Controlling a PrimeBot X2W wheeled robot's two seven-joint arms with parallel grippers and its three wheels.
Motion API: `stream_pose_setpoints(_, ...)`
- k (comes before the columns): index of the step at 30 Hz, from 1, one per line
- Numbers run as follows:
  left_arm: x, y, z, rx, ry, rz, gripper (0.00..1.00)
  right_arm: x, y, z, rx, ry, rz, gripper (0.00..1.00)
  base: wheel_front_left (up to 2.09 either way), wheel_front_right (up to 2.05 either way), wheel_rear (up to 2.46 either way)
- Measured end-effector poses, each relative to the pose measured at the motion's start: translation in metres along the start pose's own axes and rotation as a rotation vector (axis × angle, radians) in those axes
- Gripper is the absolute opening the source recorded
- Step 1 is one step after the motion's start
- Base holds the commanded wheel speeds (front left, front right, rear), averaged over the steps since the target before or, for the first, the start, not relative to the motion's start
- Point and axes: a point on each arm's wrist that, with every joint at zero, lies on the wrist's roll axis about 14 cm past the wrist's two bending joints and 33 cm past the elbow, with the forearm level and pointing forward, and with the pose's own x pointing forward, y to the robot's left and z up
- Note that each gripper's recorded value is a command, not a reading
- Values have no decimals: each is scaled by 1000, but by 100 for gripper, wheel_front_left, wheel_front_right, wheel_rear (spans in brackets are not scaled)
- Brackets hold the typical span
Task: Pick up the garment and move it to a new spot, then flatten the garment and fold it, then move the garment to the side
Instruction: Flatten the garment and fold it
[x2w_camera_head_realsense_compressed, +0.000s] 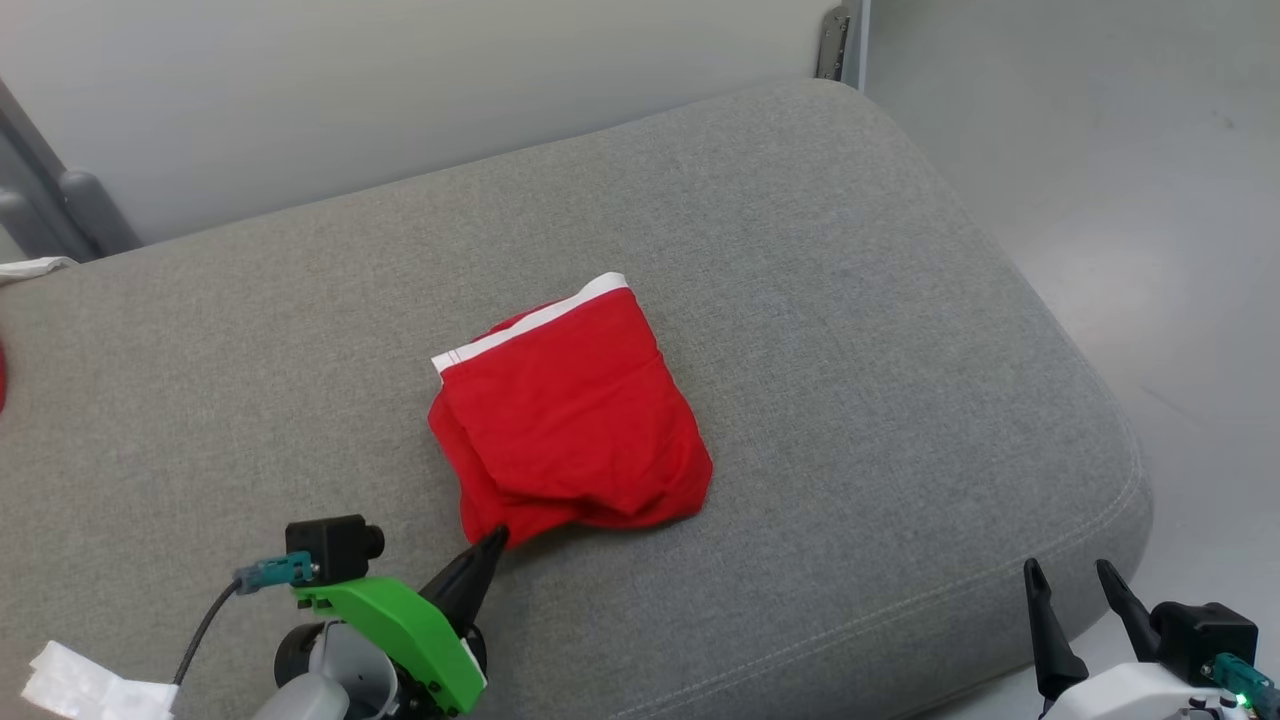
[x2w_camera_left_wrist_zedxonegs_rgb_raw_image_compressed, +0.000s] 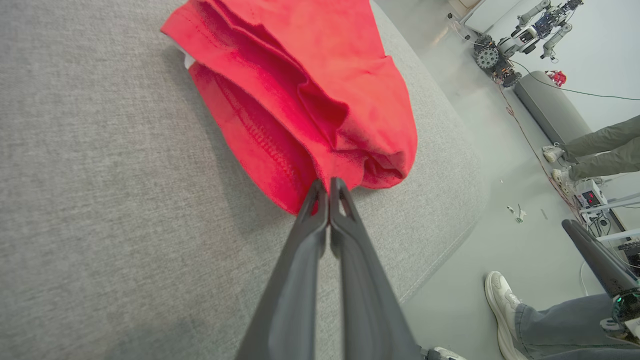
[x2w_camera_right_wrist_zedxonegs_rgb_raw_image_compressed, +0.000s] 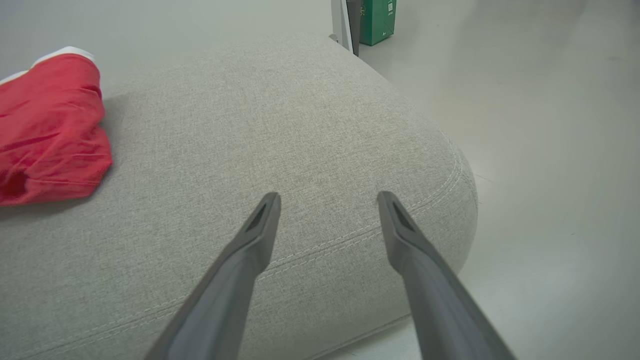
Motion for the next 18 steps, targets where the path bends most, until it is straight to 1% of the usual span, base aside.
stream_pose_setpoints(1,-1,2,3,0,-16,5,100,0,1,0,-5,2,4,100,0,0,0)
stream_pose_setpoints(5,-6,9,16,11,-65,24,100,0,2,0,-11,4,12,100,0,0,0)
stream_pose_setpoints(10,-10,10,27,15,-126,33,100,-1,5,1,-10,-1,22,100,0,0,0)
stream_pose_setpoints(16,-19,12,24,14,-166,48,100,-3,7,3,-6,-12,29,100,0,0,0)
stream_pose_setpoints(18,-22,13,27,29,-198,60,100,-2,7,6,-4,-21,30,100,0,0,0)
